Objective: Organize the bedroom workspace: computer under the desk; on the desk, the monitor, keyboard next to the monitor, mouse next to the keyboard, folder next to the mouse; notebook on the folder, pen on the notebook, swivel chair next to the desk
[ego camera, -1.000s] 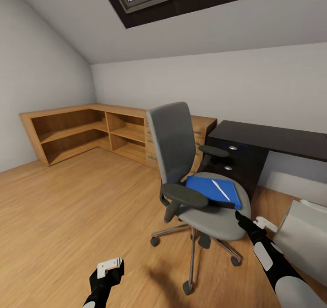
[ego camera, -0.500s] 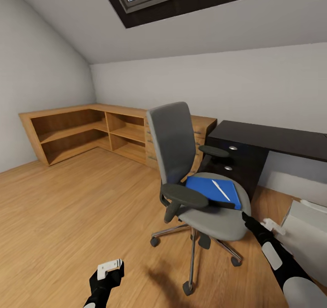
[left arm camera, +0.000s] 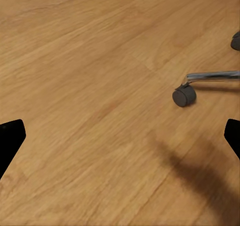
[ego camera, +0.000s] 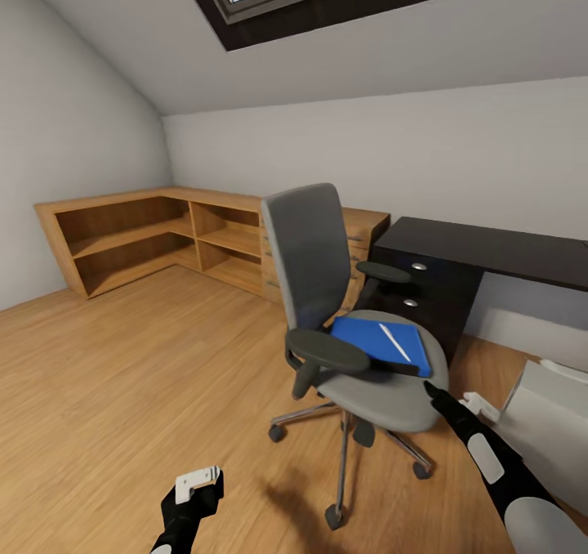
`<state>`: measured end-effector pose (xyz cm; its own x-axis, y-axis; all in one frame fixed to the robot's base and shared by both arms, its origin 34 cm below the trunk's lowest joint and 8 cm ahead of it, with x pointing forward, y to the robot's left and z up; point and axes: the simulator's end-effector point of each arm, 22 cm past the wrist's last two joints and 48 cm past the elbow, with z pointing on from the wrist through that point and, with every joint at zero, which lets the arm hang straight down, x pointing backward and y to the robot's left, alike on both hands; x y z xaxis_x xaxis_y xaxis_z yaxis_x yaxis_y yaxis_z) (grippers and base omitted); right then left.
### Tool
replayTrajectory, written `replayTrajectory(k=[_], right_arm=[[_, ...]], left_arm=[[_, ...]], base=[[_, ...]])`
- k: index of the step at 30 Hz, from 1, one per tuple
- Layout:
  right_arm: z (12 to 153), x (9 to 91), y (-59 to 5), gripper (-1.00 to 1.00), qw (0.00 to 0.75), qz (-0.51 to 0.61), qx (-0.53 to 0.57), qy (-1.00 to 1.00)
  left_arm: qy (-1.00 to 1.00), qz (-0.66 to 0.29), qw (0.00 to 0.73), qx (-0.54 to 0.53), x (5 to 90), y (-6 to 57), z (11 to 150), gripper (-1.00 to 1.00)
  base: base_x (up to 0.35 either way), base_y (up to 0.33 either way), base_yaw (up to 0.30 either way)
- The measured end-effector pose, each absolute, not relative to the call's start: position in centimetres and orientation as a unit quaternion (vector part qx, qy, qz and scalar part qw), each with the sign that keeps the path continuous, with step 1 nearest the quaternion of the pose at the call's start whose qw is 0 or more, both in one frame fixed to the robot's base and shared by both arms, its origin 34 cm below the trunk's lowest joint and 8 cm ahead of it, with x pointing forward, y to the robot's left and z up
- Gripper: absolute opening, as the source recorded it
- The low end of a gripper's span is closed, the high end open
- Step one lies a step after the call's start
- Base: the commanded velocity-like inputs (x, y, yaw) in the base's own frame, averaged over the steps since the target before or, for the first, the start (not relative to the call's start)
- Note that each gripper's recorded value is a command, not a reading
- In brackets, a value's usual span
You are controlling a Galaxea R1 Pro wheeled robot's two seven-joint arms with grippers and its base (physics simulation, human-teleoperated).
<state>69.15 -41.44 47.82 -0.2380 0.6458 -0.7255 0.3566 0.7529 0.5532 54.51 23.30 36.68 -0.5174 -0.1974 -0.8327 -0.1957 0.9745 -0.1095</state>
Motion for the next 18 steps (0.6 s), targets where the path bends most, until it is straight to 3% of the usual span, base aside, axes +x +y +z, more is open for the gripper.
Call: replayTrajectory(k=[18], right_arm=[[47.91, 69.30, -41.04, 1.00, 0.526, 0.141, 0.324, 0.773]], left_arm=[[0.871, -0.001, 0.478, -0.114, 54.48, 23.29, 36.64, 1.00]], base=[[0.000, 0.000, 0.042]])
